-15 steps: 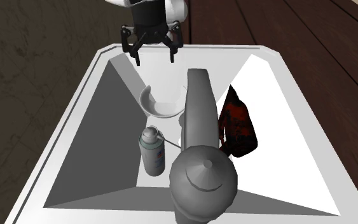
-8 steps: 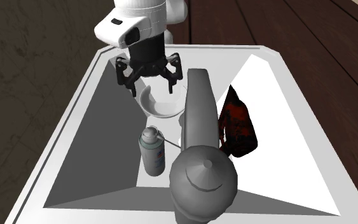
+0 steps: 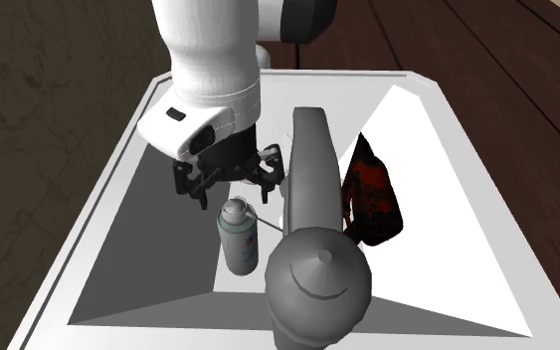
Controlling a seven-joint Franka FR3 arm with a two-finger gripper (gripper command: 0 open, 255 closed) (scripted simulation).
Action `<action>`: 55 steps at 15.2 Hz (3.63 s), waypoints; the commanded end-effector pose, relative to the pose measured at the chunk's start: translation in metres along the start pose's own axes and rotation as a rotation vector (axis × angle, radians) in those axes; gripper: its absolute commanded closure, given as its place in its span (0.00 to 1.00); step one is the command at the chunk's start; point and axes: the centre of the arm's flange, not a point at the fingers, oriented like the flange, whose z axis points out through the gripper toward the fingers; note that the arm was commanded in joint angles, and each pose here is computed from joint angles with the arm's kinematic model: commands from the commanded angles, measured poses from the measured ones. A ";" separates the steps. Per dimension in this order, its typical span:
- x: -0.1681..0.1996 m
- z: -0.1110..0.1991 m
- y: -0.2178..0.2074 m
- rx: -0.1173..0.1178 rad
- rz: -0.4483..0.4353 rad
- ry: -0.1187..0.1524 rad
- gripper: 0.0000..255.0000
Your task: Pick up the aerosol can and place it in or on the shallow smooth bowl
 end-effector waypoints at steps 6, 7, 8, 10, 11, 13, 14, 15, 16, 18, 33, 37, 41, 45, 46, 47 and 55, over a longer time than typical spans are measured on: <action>0.003 0.038 0.000 -0.001 0.000 0.002 0.00; 0.003 0.038 0.000 -0.001 0.000 0.002 0.00; 0.003 0.038 0.000 -0.001 0.000 0.002 0.00; 0.003 0.038 0.000 -0.001 0.000 0.002 0.00; 0.003 0.038 0.000 -0.001 0.000 0.002 0.00; 0.003 0.038 0.000 -0.001 0.000 0.002 0.00; 0.003 0.038 0.000 -0.001 0.000 0.002 0.00; 0.003 0.038 0.000 -0.001 0.000 0.002 1.00; 0.003 0.038 0.000 -0.001 0.000 0.002 1.00; 0.003 0.038 0.000 -0.001 0.000 0.002 1.00; 0.007 -0.009 0.002 -0.001 0.000 0.002 1.00; 0.009 -0.030 0.003 -0.001 0.000 0.002 1.00; 0.011 -0.051 0.004 -0.001 0.000 0.002 1.00; 0.012 -0.072 0.005 -0.001 0.000 0.002 1.00; 0.013 -0.078 0.005 -0.001 0.000 0.002 1.00; 0.013 -0.083 0.006 -0.001 0.000 0.002 1.00; -0.021 -0.120 0.002 -0.001 0.000 0.002 1.00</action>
